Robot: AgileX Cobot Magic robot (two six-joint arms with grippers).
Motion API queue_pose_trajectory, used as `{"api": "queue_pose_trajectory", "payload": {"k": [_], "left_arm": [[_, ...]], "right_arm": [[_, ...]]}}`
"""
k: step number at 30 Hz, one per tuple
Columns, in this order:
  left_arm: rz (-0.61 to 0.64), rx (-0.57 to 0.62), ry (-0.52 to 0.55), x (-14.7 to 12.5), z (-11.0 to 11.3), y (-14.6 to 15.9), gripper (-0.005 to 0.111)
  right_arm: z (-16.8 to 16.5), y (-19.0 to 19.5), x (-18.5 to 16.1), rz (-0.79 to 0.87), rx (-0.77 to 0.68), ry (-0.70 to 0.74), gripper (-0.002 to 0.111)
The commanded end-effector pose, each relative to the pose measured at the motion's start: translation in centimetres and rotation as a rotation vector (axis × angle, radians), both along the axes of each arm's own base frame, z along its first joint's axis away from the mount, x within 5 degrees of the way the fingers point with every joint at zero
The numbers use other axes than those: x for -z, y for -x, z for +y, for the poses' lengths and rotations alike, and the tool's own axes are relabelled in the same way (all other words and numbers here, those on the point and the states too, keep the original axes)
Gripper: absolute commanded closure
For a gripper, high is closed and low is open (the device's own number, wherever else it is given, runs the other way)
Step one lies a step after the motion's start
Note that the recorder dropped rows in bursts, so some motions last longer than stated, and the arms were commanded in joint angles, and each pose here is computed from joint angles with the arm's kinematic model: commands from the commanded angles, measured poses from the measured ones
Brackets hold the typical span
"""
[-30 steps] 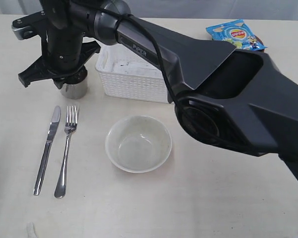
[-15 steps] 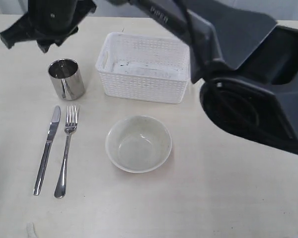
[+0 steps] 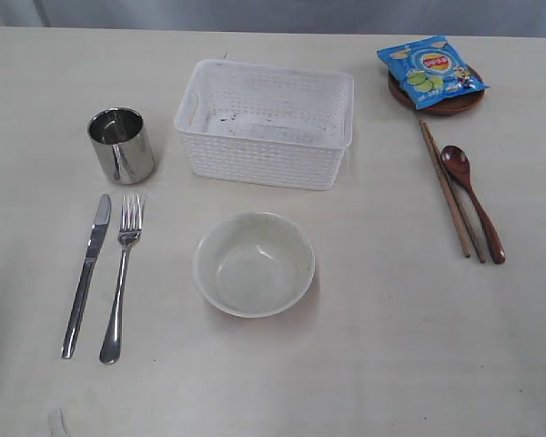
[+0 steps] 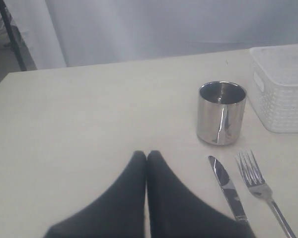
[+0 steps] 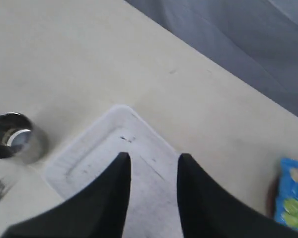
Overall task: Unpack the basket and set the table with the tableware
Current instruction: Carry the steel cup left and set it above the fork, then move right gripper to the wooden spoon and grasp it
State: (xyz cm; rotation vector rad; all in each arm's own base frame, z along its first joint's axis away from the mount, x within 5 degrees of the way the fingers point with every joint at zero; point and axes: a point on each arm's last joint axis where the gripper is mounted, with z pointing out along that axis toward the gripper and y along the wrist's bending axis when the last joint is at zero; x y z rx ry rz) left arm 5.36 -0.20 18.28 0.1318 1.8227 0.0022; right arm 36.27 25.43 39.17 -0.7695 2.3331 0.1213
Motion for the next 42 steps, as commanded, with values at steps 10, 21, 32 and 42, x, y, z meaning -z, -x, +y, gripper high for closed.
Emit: {"api": "queue_pose_trajectory", "payload": {"k": [10,21,32,42], "left_arm": [[0.0,0.005,0.003,0.1,0.0,0.0,0.107],[0.0,0.005,0.003,0.1,0.0,0.0,0.107],[0.0,0.005,0.003,0.1,0.0,0.0,0.107],[0.0,0.005,0.003,0.1,0.0,0.0,0.107]], "right_arm": [[-21.5,-2.8,10.6,0.341,0.562,0.032,0.077],[-24.5,0.7,23.4,0.499,0.605,0.075,0.077],[-23.7,1.4,24.7,0.547,0.592,0.067,0.077],[-23.2,2.0,27.1,0.575,0.569,0.088,0.077]]}}
